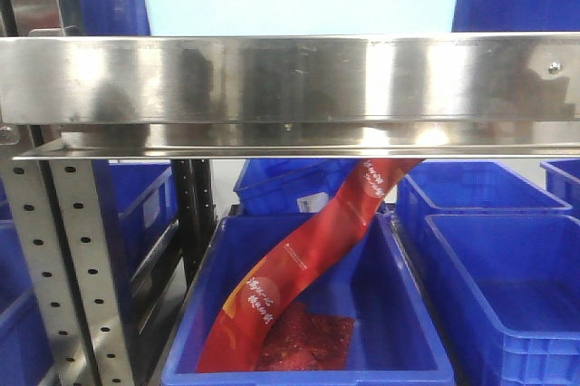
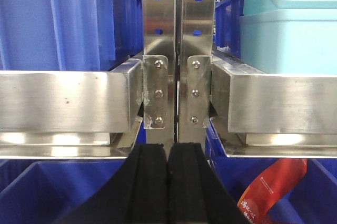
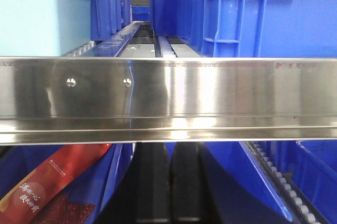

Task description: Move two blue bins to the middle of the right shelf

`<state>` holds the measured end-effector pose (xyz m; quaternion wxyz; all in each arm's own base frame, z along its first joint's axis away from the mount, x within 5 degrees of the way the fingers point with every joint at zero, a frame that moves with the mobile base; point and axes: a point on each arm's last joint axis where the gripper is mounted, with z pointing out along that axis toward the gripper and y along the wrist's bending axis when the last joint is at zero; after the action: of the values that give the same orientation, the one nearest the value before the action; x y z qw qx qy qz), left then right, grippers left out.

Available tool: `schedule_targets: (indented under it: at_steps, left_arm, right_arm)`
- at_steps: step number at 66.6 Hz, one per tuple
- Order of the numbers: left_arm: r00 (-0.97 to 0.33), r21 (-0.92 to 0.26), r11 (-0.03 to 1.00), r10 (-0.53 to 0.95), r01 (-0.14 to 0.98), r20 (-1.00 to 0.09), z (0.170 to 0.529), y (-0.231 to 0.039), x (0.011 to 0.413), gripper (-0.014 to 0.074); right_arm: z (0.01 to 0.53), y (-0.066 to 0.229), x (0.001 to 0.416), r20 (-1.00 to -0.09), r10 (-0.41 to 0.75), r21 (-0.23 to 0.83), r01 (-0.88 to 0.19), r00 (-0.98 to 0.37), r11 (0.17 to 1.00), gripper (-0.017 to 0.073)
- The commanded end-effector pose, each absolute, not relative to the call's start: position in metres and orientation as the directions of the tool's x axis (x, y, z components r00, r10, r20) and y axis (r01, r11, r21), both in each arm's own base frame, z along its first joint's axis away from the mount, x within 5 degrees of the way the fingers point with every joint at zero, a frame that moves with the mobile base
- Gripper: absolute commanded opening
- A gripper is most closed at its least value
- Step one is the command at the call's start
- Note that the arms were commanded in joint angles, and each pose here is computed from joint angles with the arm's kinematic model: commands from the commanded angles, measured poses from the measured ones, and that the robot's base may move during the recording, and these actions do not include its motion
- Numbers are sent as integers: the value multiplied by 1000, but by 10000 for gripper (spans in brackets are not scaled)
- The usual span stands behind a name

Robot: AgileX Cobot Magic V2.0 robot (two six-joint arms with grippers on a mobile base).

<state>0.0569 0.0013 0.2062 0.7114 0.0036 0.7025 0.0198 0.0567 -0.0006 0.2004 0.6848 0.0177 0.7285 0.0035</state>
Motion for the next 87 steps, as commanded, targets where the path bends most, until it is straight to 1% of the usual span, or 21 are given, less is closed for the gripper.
schedule_targets:
  at_steps: [1, 87]
  left_arm:
    - [40, 29, 999, 31, -29, -999, 209, 2, 56, -111]
    - [47, 29, 999, 31, -29, -998, 210, 2, 56, -111]
  right_arm:
    - [201, -1, 56, -999, 18, 17, 28, -51, 999, -158]
    - [200, -1, 56, -998, 19, 17, 28, -53, 999, -158]
